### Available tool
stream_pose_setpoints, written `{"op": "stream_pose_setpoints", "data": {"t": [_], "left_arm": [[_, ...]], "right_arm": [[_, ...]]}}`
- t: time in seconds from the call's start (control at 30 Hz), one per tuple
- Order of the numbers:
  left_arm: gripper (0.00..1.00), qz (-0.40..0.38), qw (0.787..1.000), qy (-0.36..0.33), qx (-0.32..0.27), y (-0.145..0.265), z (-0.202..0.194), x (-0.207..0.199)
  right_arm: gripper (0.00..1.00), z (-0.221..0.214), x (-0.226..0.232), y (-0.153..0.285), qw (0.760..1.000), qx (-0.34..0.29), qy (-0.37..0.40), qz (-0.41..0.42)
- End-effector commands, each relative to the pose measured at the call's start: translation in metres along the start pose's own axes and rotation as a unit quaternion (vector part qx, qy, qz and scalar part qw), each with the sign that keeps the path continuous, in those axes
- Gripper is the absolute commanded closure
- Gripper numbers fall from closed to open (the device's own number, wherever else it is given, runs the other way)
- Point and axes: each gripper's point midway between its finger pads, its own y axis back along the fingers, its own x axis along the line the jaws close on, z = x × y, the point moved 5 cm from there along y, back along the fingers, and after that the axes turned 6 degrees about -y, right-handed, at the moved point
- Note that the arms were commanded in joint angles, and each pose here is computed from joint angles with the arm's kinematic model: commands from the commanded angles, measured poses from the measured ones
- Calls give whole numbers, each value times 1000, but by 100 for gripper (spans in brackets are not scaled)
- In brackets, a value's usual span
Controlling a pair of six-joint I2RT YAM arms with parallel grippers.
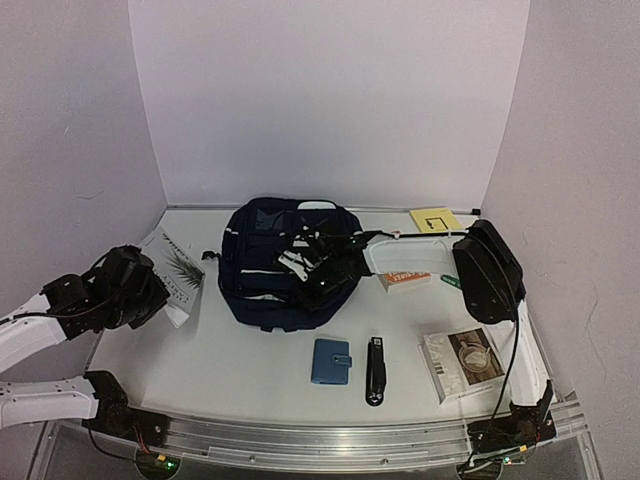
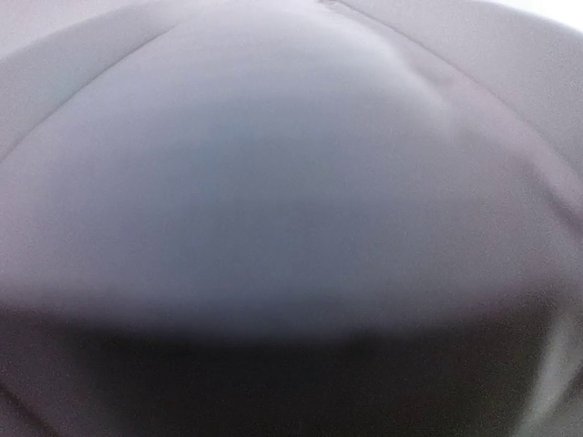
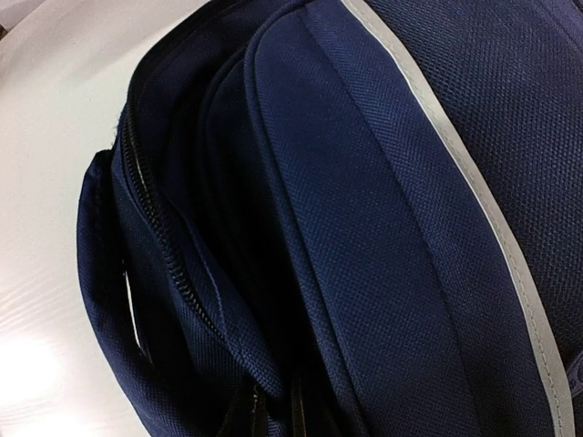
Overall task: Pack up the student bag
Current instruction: Place the book in the student bag.
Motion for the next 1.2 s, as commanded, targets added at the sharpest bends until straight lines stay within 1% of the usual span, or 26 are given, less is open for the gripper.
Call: {"op": "stream_pose_setpoints", "data": {"t": [0.0, 0.23, 0.37, 0.5, 0.7, 0.8, 0.87, 1.0, 1.17], "left_arm": [[100, -69, 998, 3, -9, -15, 7, -40], [100, -132, 990, -16, 39, -52, -8, -75], [100, -155, 986, -33, 48, -67, -6, -90], [100, -155, 987, -33, 38, -70, 10, -89], [100, -207, 978, -32, 19, -18, 33, -92], [100, -222, 975, -27, 15, 5, 36, -81], [100, -229, 973, -25, 13, 19, 37, -74], [100, -290, 956, -30, 14, 45, 36, -74], [100, -359, 931, -42, 45, 68, 25, -74]], "right_arm": [[100, -7, -5, 13, 998, 22, -55, -12], [100, 20, -3, 13, 998, -9, -66, 5], [100, 39, -3, 17, 998, -31, -61, 9], [100, 63, -8, 30, 996, -63, -56, -1], [100, 104, -33, 73, 988, -130, -80, -15], [96, 111, -35, 85, 986, -144, -79, -15], [100, 109, -34, 85, 987, -141, -78, -11], [100, 110, -42, 86, 986, -144, -83, -24], [100, 134, -64, 111, 975, -189, -105, -44]]}}
